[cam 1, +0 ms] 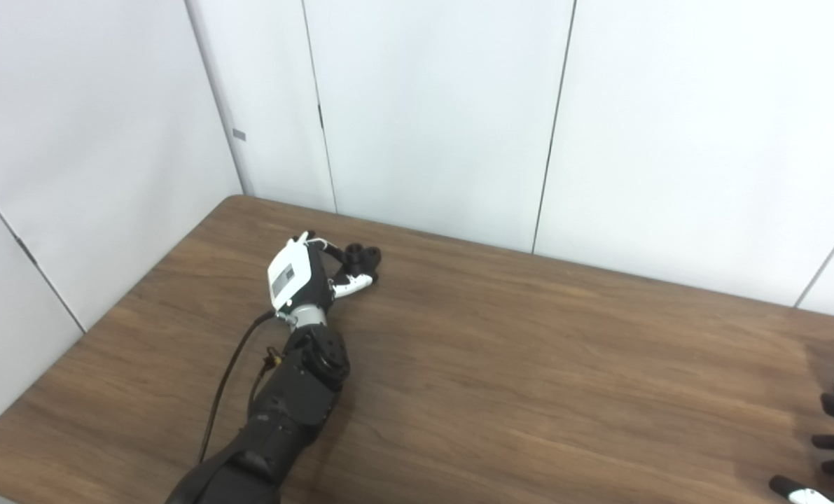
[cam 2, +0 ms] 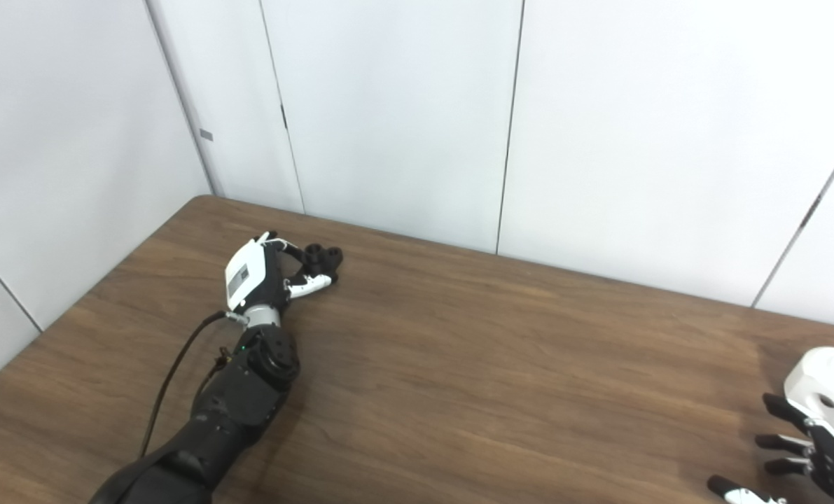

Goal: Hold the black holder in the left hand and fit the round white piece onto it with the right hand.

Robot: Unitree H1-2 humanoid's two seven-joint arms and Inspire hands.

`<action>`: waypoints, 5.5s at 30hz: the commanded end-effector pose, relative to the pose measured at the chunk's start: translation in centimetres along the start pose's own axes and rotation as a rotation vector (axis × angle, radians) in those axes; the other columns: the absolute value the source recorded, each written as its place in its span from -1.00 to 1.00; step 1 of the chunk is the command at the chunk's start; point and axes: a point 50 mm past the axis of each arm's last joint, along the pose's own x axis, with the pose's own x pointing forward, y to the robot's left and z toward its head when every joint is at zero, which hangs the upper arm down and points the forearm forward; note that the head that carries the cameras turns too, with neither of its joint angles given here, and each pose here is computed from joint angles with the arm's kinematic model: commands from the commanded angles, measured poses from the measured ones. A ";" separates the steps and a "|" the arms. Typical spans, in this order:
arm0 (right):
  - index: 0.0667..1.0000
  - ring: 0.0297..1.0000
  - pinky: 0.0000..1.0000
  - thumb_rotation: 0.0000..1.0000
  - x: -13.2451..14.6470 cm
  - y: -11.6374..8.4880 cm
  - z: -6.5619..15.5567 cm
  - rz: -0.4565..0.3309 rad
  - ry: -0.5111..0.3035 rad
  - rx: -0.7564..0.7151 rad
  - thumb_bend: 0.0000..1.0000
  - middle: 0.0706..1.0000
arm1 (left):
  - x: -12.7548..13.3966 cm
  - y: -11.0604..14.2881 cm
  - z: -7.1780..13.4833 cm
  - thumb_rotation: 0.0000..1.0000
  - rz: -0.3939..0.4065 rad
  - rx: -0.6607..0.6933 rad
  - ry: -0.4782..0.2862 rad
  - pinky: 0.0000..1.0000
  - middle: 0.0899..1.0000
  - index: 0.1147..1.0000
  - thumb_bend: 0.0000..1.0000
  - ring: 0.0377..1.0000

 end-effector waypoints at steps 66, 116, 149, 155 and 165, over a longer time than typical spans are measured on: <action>0.55 0.25 -0.06 -0.76 1.4 3.0 6.1 -0.049 -0.153 -0.009 0.19 0.57 | -17.7 -9.0 5.6 -0.88 -1.156 0.055 -0.811 1.00 1.00 -0.17 0.05 1.00; 0.74 0.98 0.79 -0.14 15.8 -11.7 18.9 -0.001 0.321 -1.078 0.99 1.00 | -13.7 -7.4 -0.3 -0.89 -1.129 0.116 -0.806 1.00 0.91 -0.17 0.05 1.00; 0.70 1.00 0.97 -0.22 17.1 -11.6 15.6 0.190 0.484 -1.042 0.96 1.00 | -14.0 -7.3 -0.5 -0.90 -1.120 0.111 -0.798 0.98 0.92 -0.17 0.05 1.00; 0.69 1.00 1.00 -0.22 17.8 -11.1 14.1 0.162 0.435 -1.086 0.93 1.00 | -14.2 -7.3 -0.6 -0.89 -1.123 0.109 -0.794 1.00 0.92 -0.17 0.05 1.00; 0.65 1.00 1.00 -0.18 19.3 -9.9 13.2 0.183 0.423 -1.094 1.00 1.00 | -14.5 -7.2 -0.7 -0.89 -1.125 0.104 -0.794 1.00 0.93 -0.17 0.05 1.00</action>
